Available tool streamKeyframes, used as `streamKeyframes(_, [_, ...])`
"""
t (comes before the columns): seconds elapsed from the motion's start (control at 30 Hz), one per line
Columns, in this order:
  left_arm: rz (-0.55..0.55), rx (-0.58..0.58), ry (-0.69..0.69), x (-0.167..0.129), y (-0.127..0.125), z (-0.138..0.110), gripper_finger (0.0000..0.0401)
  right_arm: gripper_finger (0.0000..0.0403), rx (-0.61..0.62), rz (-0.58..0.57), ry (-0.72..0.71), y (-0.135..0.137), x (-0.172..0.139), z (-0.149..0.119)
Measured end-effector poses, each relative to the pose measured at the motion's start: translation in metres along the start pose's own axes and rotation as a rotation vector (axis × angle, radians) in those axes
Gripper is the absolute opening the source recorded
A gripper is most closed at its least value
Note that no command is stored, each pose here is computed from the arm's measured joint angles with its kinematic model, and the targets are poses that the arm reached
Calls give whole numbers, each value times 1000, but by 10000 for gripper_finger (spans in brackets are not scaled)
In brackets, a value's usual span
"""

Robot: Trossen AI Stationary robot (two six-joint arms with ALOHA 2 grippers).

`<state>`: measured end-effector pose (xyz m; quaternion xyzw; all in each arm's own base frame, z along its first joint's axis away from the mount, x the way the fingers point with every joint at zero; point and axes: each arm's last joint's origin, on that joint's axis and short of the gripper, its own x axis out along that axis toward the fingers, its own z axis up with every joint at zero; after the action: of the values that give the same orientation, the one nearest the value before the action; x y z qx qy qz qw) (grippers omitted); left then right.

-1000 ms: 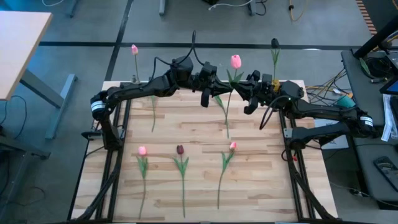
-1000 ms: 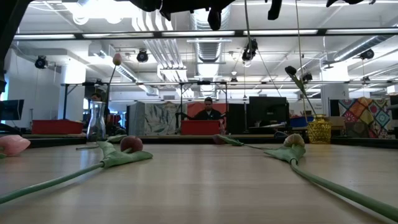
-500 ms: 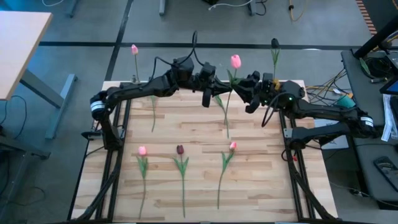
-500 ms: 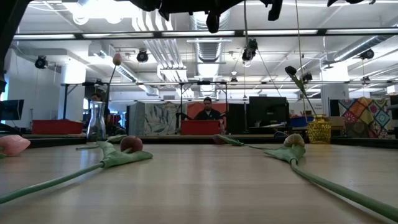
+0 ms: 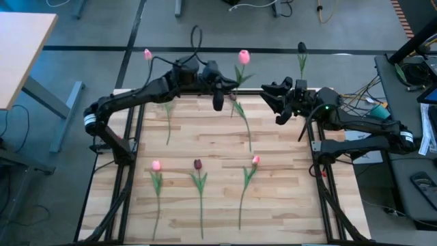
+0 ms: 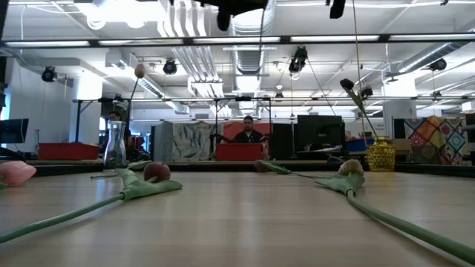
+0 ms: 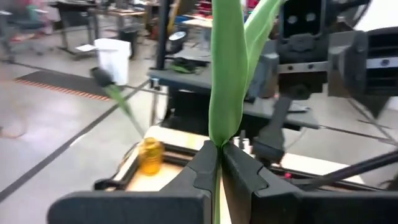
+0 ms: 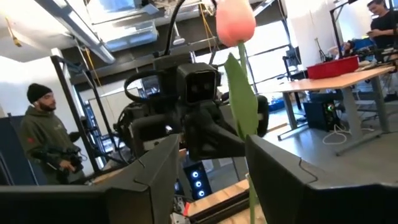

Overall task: Sort flowers into vase by color
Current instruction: Put the top right pink flower into the transparent vase

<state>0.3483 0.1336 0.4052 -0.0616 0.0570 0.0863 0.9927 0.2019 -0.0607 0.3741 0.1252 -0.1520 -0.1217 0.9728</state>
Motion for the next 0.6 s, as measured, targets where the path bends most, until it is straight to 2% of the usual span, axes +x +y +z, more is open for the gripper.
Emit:
streamKeyframes(0.17, [99, -26, 26, -25, 10, -16, 0, 163, -1, -6, 16, -1, 1, -2])
streamKeyframes(0.3, [204, -32, 0, -58, 9, -30, 0, 148, -1, -12, 35, -2, 3, -5])
streamKeyframes(0.37, [302, -26, -23, -78, 9, -34, 0, 140, -1, -13, 38, -2, 3, -6])
streamKeyframes(0.6, [750, 21, -138, -158, 1, -40, 0, 115, -1, -16, 45, -2, 4, -7])
